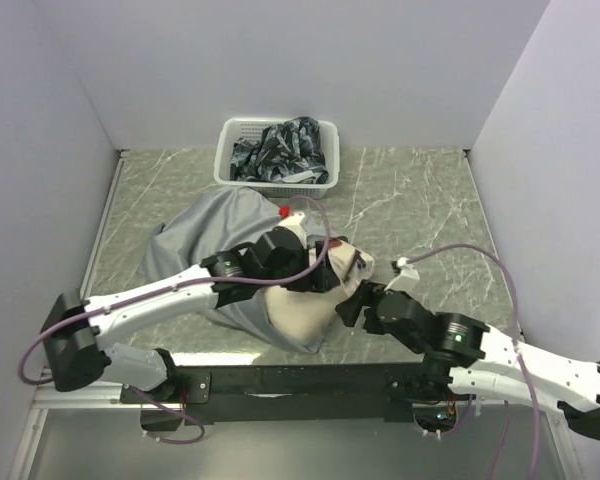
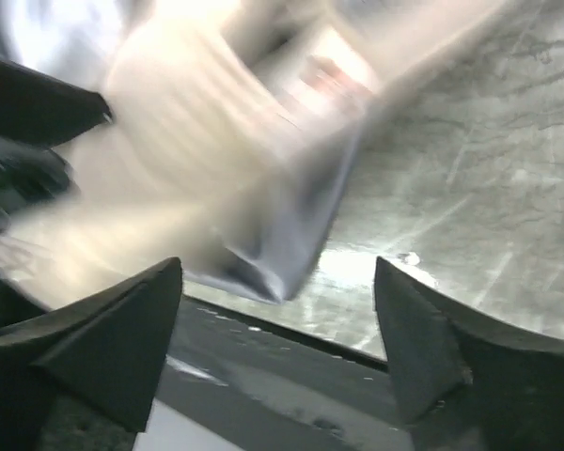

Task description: Put the pillow into the pillowcase

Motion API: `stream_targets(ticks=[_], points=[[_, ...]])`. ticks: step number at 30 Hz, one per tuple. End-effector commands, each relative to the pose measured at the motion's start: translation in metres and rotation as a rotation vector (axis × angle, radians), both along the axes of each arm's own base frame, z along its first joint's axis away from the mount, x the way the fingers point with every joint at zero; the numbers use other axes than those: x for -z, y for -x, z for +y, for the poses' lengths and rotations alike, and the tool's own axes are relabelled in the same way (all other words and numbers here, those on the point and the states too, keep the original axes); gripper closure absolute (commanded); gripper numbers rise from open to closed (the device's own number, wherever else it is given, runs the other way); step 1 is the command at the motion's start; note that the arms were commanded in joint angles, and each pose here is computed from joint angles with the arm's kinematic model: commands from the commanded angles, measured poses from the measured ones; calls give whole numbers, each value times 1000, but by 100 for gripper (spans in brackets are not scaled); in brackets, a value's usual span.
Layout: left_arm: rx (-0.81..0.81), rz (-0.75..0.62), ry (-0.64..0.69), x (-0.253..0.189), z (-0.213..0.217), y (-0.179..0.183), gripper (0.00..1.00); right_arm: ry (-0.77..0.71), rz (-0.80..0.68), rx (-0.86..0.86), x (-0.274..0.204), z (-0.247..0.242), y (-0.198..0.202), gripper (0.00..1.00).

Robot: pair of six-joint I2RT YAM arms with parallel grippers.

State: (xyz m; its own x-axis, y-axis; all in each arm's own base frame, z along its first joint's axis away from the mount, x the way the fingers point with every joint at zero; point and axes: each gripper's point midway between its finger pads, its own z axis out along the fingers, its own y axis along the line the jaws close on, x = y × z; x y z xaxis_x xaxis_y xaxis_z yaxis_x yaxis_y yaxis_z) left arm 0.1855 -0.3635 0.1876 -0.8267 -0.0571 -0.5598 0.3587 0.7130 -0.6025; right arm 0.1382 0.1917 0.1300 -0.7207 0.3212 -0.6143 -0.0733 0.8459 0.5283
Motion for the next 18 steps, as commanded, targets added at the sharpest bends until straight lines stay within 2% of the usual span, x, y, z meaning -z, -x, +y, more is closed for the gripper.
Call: stream_targets(ticks=[1, 2, 3, 6, 9, 12, 16, 18], points=[[-173, -156, 29, -58, 32, -32, 20, -90, -14, 120, -3, -17, -5, 2], [-213, -179, 13, -68, 39, -38, 21, -112, -24, 120, -5, -13, -7, 0], [-273, -187, -72, -59, 58, -43, 21, -116, -30, 109, -6, -11, -9, 0], [-310, -206, -149, -55, 76, -45, 20, -173, -28, 54, -20, 13, -13, 0], [-284, -192, -209, -38, 81, -41, 24, -134, 4, 55, -11, 22, -17, 0], [-216, -158, -281, -12, 77, -33, 29, -76, 53, 103, 19, 14, -19, 0], [-247, -178, -463, 18, 83, -41, 34, -127, 96, 124, 43, 6, -16, 0], [-239, -195, -506, 25, 79, -46, 33, -159, 105, 135, 54, 4, -18, 0]])
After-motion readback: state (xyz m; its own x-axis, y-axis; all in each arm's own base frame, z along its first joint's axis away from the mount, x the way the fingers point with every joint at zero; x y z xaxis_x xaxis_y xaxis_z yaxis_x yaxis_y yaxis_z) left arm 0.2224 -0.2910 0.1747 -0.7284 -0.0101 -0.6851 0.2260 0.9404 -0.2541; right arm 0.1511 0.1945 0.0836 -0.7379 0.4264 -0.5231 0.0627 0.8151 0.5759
